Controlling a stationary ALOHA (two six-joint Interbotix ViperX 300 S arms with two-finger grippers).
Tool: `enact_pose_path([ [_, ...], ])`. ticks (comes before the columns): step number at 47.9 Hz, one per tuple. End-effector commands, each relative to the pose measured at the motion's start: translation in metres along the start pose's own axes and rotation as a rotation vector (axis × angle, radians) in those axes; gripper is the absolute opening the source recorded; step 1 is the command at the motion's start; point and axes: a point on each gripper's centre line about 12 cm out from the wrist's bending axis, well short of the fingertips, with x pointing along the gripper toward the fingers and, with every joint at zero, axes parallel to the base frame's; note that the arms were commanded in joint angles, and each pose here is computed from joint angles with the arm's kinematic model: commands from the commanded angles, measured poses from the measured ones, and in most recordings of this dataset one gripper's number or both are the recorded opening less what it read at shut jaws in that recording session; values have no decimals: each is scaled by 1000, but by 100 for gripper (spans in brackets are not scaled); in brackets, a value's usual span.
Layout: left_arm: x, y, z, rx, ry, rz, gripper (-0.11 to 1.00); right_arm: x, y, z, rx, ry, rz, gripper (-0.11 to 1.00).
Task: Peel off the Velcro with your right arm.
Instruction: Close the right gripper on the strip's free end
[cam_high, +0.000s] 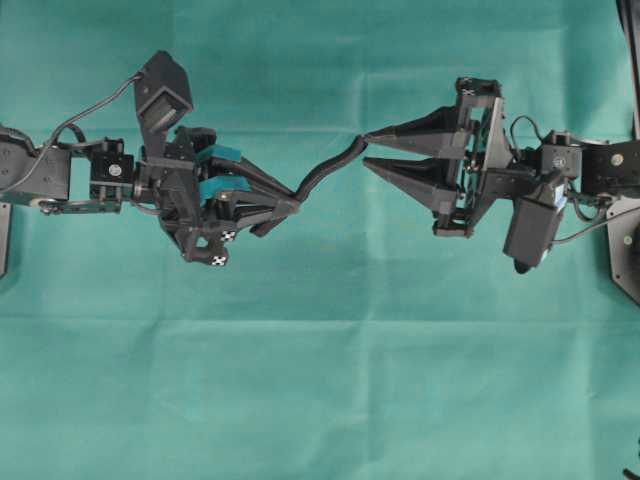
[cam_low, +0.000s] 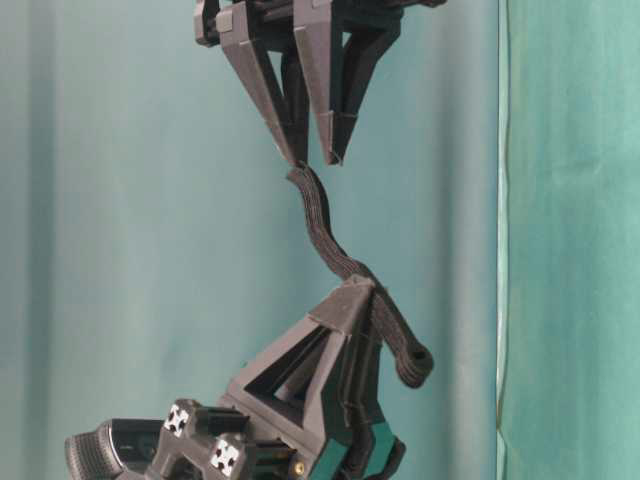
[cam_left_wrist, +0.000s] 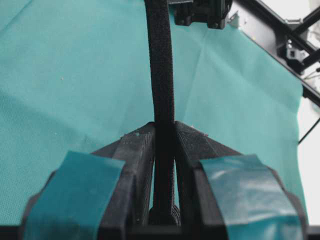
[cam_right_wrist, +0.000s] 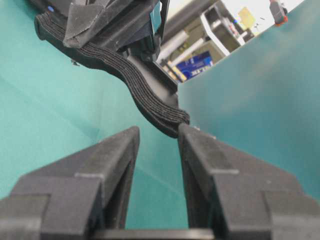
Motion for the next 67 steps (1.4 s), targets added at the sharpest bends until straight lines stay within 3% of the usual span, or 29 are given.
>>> enact_pose_path([
  [1,-3,-7,12,-2,-41,-24,10,2,-4,6,1,-26,-14,1],
  [67,-3,-4,16,-4,-52,-16,10,-5,7,2,7,-9,18,0],
])
